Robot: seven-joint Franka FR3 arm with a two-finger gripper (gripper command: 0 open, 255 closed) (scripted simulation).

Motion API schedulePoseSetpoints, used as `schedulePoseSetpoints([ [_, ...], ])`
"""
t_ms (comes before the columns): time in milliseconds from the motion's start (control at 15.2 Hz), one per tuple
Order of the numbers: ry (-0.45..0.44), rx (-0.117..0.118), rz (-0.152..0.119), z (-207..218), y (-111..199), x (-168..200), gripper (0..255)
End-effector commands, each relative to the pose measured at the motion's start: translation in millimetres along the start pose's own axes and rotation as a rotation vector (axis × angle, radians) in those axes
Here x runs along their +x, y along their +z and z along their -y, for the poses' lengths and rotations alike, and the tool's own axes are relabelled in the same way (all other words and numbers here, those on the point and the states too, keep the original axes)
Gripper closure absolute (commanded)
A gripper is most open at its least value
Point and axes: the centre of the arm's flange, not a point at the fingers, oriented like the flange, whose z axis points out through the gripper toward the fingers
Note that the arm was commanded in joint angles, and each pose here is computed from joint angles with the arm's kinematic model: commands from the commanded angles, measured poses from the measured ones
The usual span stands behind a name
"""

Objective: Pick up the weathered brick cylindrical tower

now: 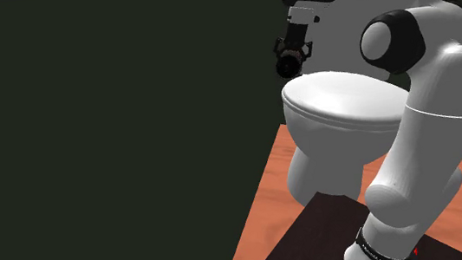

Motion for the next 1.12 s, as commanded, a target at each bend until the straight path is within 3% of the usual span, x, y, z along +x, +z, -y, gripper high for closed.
schedulePoseSetpoints([
  [0, -0.006, -0.008, 0.008, 7.7, 21.7, 4.3, 0],
  [66, -0.006, -0.008, 0.008, 7.7, 21.7, 4.3, 0],
  [132, -0.007, -0.008, 0.007, 8.2, 19.6, 1.2, 255],
  [726, -0.006, -0.008, 0.008, 7.7, 21.7, 4.3, 255],
  [1056, -0.006, -0.008, 0.008, 10.2, -4.6, 4.3, 255],
])
